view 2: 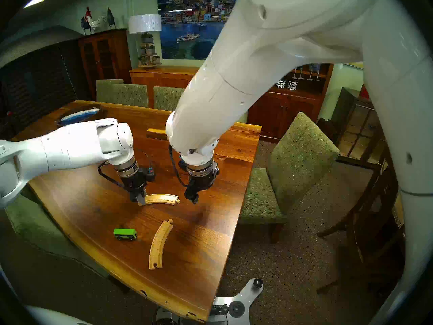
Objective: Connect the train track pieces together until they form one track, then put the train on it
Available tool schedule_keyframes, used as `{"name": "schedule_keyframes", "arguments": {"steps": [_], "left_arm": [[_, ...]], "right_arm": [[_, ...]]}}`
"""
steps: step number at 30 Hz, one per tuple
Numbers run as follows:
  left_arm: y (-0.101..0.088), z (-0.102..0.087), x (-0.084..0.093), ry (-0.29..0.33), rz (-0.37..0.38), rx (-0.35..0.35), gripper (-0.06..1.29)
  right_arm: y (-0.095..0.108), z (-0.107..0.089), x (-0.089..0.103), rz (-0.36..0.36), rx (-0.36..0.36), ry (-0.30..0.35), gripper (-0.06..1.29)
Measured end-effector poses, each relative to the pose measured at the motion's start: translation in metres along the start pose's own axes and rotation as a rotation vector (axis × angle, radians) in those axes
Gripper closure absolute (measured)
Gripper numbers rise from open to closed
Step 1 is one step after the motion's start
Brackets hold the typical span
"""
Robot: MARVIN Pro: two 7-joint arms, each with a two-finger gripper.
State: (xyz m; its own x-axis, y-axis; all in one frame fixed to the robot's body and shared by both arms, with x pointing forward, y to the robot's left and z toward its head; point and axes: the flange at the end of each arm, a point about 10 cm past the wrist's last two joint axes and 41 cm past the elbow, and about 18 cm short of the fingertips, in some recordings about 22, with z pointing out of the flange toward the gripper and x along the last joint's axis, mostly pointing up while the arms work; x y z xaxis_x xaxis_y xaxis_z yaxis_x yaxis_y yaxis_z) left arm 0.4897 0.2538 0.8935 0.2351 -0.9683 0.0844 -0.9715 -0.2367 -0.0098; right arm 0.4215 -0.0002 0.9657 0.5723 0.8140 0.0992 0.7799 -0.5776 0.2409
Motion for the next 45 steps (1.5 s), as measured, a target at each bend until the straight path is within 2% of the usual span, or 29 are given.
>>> {"name": "schedule_keyframes", "arguments": {"steps": [8,13,20,21,25,30,34,40,45], "left_arm": [[0.000,0.000,0.000,0.001,-0.001,-0.001,0.98],[0.000,0.000,0.000,0.001,-0.002,-0.001,0.98],[0.000,0.000,0.000,0.001,-0.002,-0.001,0.98],[0.000,0.000,0.000,0.001,-0.003,-0.001,0.98],[0.000,0.000,0.000,0.001,-0.003,-0.001,0.98],[0.000,0.000,0.000,0.001,-0.003,-0.001,0.98],[0.000,0.000,0.000,0.001,-0.003,-0.001,0.98],[0.000,0.000,0.000,0.001,-0.002,-0.001,0.98],[0.000,0.000,0.000,0.001,-0.002,-0.001,0.98]], "right_arm": [[-0.022,-0.009,0.000,0.002,0.027,-0.040,0.01],[-0.044,-0.017,-0.003,-0.037,0.045,-0.065,0.01],[-0.074,-0.028,-0.009,-0.171,0.037,-0.057,0.01],[-0.083,-0.031,-0.012,-0.216,0.036,-0.043,0.01],[-0.093,-0.035,-0.015,-0.279,0.037,-0.008,0.01],[-0.101,-0.038,-0.015,-0.357,0.060,0.043,0.01],[-0.106,-0.039,-0.012,-0.456,0.087,0.076,0.01],[-0.107,-0.037,-0.006,-0.582,0.127,0.083,0.01],[-0.107,-0.035,0.001,-0.652,0.170,0.082,0.01]]}}
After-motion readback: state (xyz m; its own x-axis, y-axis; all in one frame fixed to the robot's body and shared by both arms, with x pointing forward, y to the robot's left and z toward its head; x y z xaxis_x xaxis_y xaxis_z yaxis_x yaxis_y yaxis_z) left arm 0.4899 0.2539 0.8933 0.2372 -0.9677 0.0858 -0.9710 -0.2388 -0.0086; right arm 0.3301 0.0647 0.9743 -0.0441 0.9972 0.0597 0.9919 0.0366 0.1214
